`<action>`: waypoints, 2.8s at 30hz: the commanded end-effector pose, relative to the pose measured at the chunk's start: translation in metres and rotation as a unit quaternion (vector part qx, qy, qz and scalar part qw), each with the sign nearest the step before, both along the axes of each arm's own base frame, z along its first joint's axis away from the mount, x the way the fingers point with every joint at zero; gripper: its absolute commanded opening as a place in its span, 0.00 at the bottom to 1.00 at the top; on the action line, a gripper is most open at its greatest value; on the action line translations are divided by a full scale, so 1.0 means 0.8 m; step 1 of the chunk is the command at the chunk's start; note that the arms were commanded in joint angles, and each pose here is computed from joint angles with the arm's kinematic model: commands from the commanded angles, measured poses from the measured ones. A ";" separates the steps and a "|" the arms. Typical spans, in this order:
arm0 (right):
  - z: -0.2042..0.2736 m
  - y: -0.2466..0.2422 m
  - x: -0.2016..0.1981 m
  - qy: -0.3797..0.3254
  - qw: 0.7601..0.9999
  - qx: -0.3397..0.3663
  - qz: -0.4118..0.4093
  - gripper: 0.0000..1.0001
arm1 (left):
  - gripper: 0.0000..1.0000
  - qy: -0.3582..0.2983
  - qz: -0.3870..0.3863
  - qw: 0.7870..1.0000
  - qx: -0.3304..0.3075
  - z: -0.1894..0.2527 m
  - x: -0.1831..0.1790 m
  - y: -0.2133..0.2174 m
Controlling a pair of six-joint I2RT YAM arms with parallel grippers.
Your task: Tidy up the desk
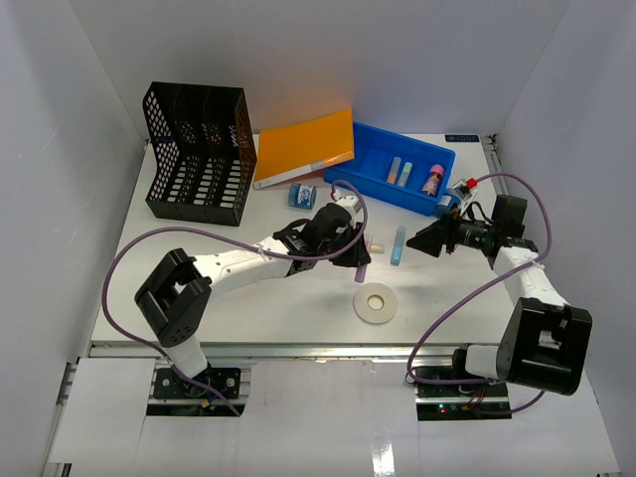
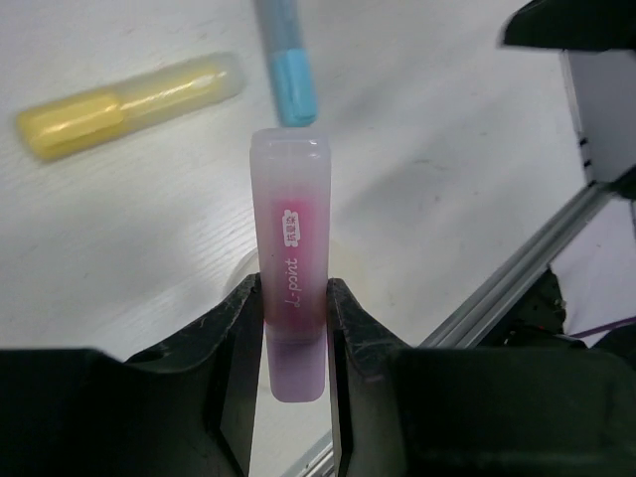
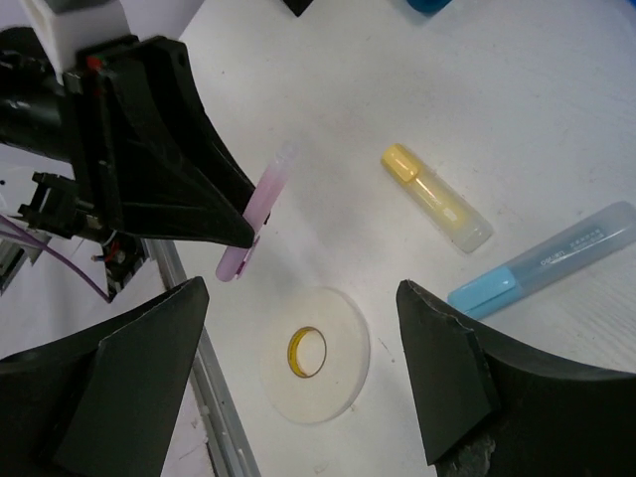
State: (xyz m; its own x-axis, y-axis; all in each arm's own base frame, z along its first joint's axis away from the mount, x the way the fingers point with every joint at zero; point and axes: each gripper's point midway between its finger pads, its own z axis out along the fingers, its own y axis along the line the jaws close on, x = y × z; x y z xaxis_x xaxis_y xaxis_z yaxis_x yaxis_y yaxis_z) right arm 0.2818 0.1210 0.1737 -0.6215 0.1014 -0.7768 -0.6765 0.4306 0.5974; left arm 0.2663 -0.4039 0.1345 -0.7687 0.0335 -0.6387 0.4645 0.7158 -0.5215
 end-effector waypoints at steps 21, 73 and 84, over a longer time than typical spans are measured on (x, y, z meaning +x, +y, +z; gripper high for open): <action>-0.011 0.013 0.043 0.051 0.989 0.017 -0.138 0.47 | 0.03 -0.045 -0.124 0.980 -0.151 0.064 0.014 -0.119; 0.029 -0.010 0.435 -0.111 0.904 -0.172 -0.375 0.12 | 0.98 -0.304 -0.045 0.933 0.188 0.050 0.032 0.187; 0.004 -0.019 0.432 -0.108 0.896 -0.206 -0.377 0.64 | 0.98 -0.304 -0.045 0.932 0.192 0.046 0.032 0.189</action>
State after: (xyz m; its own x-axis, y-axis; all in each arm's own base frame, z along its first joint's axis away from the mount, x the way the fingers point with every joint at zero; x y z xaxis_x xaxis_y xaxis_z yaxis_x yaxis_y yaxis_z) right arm 0.6200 0.1117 0.1566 -0.3884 0.1341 -0.9117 -0.1754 0.9605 0.2160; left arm 0.2891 -0.2551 0.1622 -0.2747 0.4067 -0.8713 0.6672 0.7331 0.1318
